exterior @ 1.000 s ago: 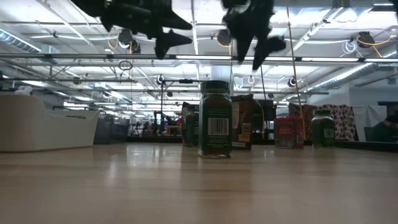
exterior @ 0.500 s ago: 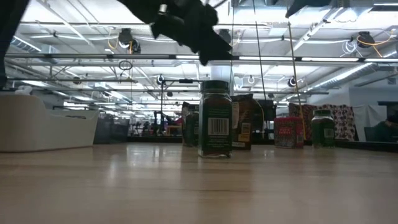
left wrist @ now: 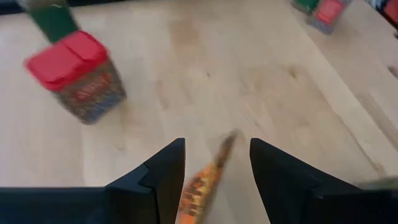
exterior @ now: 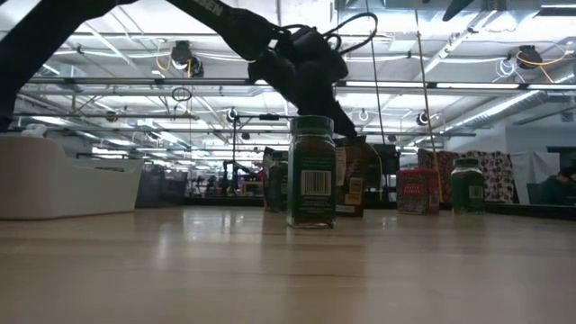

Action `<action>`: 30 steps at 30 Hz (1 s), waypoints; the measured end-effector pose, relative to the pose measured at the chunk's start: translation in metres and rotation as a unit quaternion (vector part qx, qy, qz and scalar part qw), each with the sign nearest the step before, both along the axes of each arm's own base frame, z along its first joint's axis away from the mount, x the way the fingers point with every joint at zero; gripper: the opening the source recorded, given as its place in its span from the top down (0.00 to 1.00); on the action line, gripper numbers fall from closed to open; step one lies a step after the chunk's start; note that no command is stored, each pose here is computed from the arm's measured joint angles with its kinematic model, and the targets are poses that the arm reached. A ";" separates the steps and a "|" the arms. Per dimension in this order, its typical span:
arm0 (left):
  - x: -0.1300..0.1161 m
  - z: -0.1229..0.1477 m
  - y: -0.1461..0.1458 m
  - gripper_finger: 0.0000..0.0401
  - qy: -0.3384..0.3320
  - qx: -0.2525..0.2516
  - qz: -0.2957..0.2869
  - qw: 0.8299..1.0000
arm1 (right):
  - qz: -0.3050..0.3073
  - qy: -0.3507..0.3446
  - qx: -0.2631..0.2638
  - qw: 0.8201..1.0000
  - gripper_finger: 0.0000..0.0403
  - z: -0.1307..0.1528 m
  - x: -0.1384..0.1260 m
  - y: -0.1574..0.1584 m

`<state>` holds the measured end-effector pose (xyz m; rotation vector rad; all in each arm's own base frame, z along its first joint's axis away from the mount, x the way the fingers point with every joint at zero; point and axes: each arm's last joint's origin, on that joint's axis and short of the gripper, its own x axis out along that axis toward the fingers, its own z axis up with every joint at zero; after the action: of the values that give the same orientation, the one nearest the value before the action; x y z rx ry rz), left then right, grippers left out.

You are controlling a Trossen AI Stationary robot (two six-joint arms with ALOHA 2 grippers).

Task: Sort spices by type
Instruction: Put the orange seasoning bag into the bottom black bin

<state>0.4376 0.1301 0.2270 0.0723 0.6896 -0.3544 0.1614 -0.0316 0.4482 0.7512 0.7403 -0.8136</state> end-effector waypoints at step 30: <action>-0.003 -0.011 -0.005 0.98 0.068 0.050 0.039 0.996 | 0.048 0.039 -0.044 0.997 0.41 -0.001 -0.002 0.000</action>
<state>0.4342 0.1246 0.2163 0.1169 0.8421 -0.2519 0.1596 -0.0319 0.4471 0.6034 0.8000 -0.7855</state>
